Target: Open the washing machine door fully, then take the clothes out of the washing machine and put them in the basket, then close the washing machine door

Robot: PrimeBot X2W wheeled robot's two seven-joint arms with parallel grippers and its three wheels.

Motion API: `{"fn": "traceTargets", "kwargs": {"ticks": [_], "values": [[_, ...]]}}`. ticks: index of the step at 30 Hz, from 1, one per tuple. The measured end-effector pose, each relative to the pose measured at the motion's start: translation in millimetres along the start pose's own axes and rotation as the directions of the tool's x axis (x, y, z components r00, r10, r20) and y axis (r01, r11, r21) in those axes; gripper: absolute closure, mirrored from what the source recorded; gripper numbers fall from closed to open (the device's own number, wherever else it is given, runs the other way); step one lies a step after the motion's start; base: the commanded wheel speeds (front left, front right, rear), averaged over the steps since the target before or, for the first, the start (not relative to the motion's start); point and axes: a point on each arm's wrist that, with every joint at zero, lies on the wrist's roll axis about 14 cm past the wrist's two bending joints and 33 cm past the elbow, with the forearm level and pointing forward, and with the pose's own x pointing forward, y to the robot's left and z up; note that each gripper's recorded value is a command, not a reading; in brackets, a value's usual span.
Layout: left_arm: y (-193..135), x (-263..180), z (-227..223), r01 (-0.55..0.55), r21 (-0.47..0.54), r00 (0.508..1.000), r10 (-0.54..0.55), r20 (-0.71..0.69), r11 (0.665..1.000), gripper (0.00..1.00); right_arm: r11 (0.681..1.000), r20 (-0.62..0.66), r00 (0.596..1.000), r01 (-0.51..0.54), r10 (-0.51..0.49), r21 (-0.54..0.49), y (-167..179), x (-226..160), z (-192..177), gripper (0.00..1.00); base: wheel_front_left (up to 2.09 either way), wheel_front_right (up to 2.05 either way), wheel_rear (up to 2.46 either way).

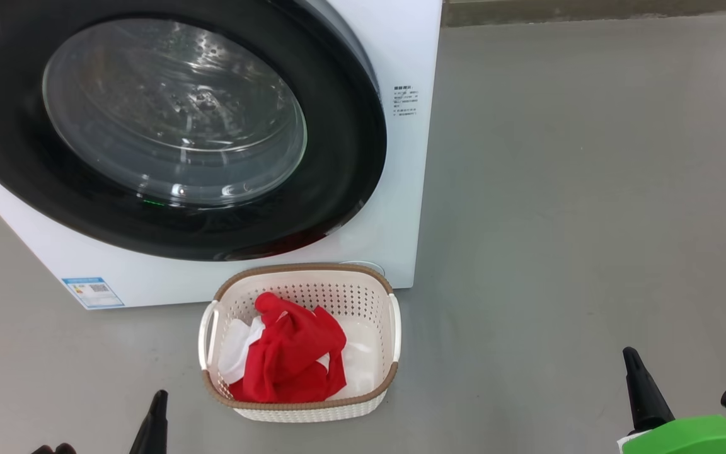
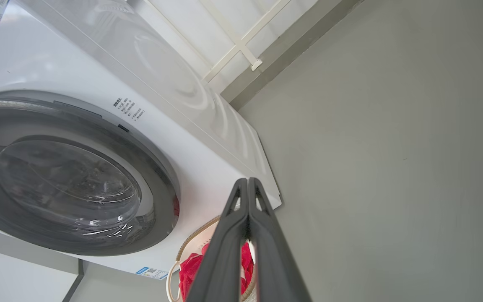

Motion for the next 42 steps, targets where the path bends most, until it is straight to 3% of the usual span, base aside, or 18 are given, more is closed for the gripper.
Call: {"fn": "traceTargets", "kwargs": {"ticks": [22, 35, 42], "values": [[-9.9, 6.2, 4.3, 0.017, -0.220, 1.000, -0.018, -0.003, 0.975, 1.00, 0.975, 0.010, 1.000, -0.026, 0.025, 0.222, 10.4, 6.3, 10.8, 1.00, 0.00, 0.00, 0.00], [-19.8, 11.0, 7.9, 0.042, -0.351, 0.999, -0.046, -0.003, 0.936, 1.00, 0.935, 0.019, 0.999, -0.053, 0.049, 0.351, 18.2, 9.9, 18.1, 1.00, 0.00, 0.00, 0.00], [-23.5, 11.8, 8.4, 0.050, -0.437, 0.998, -0.056, -0.001, 0.898, 1.00, 0.902, 0.014, 0.998, -0.057, 0.057, 0.429, 19.1, 8.9, 18.8, 1.00, 0.00, 0.00, 0.00]]}}
